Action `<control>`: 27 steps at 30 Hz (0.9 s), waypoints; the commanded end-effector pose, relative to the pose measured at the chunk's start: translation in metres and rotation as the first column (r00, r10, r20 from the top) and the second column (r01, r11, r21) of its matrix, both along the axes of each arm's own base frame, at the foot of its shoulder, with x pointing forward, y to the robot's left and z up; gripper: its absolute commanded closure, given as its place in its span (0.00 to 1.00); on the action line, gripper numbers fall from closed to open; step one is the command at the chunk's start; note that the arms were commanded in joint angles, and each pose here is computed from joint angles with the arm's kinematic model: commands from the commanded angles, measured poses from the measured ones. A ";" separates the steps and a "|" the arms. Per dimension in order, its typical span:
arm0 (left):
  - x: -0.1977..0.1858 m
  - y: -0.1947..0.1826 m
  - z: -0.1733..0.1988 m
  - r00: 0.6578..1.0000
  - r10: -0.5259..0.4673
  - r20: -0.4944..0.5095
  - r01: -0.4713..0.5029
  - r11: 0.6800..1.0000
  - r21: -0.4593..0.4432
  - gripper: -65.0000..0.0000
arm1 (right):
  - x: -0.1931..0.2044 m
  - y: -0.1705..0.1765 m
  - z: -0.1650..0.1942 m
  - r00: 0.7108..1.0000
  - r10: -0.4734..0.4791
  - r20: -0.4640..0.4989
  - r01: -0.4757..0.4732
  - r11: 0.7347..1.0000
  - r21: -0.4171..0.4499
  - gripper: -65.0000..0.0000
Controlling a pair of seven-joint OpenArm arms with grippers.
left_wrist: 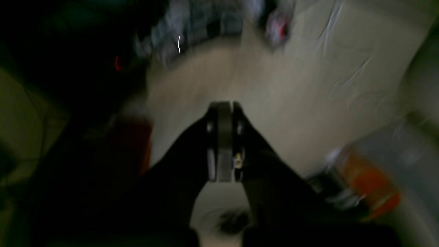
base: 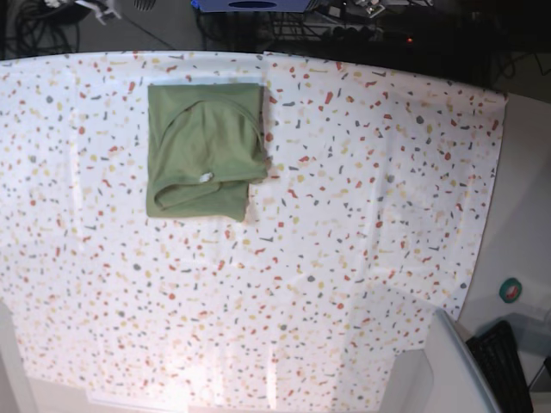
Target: Layout the t-shirt on the table in an organized manner, then fold the t-shirt properly
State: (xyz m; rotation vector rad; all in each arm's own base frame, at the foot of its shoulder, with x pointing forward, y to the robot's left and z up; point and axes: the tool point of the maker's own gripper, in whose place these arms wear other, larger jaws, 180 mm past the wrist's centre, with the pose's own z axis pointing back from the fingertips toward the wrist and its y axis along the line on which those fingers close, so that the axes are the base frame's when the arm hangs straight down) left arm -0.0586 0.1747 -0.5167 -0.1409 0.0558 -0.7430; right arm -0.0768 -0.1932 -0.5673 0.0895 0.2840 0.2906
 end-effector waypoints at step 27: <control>-0.048 -0.017 -0.125 0.964 0.265 0.008 -0.262 0.955 -0.141 1.00 | -0.013 0.063 -0.084 0.918 -0.175 0.357 0.173 0.984 0.038 1.00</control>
